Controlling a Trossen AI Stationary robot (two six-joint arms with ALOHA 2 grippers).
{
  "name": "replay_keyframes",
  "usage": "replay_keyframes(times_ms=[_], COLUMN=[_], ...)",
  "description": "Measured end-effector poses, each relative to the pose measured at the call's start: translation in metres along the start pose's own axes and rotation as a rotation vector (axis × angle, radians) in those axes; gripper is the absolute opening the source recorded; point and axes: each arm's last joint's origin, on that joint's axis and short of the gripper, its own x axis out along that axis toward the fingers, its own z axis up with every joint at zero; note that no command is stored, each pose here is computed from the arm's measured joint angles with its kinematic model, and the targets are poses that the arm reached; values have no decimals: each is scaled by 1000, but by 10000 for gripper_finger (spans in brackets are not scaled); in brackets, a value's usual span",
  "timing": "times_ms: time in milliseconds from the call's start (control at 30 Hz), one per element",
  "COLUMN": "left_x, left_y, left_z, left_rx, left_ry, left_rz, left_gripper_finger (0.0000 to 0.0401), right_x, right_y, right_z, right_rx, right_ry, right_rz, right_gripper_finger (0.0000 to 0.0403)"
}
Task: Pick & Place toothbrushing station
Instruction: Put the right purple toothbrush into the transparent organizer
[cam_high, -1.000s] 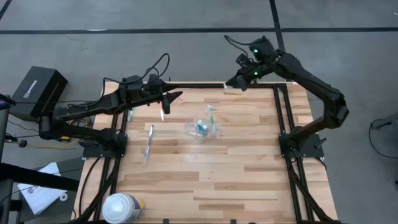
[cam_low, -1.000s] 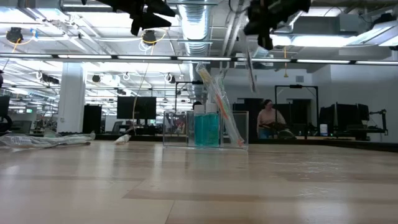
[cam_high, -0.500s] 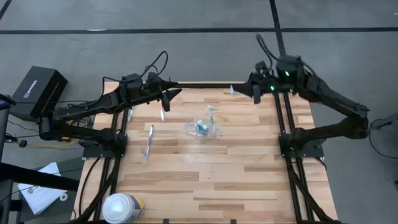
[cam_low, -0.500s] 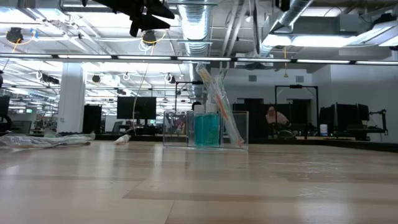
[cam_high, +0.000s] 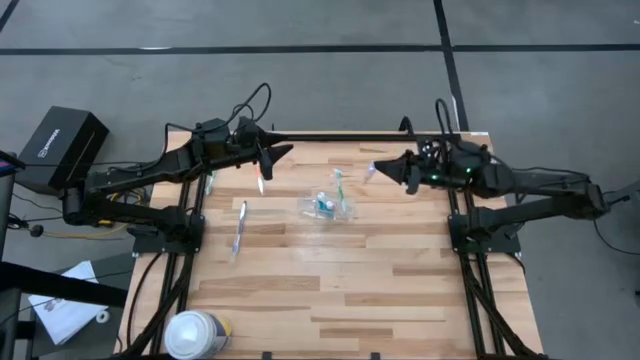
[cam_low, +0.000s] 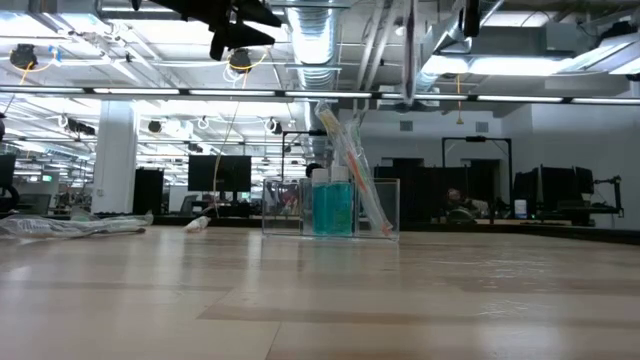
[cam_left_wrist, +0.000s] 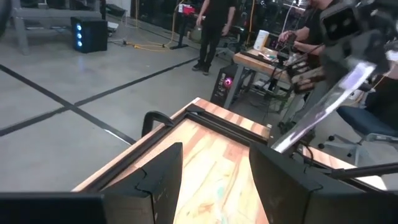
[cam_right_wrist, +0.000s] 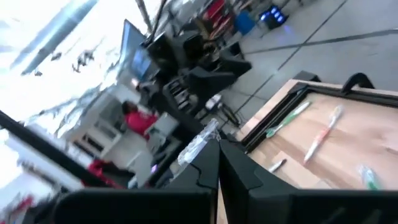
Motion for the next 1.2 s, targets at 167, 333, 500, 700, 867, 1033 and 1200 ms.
replay_keyframes(times_ms=[167,333,500,700,867,1033,1200], left_x=[0,0,0,0,0,0,-1], left_y=[0,0,0,-1,-1,-1,-1], left_z=[-1,-1,-4,-5,-6,-6,-7], left_rx=[37,35,49,56,56,55,51], left_ry=[8,27,60,68,81,87,99], left_rz=[-19,-59,-71,-100,-112,-128,-138], left_gripper_finger=[182,182,182,182,182,182,182], right_x=[9,27,51,76,86,89,89], right_y=[-11,-19,-30,-39,-42,-42,-41], right_z=[-18,-35,-54,-75,-88,-97,-104], right_rx=[51,81,125,178,207,215,222], right_ry=[-120,-146,-153,-151,-159,-161,-166], right_rz=[-25,-42,-63,-56,-53,-77,-103], right_gripper_finger=[0,0,0,0,0,0,0])
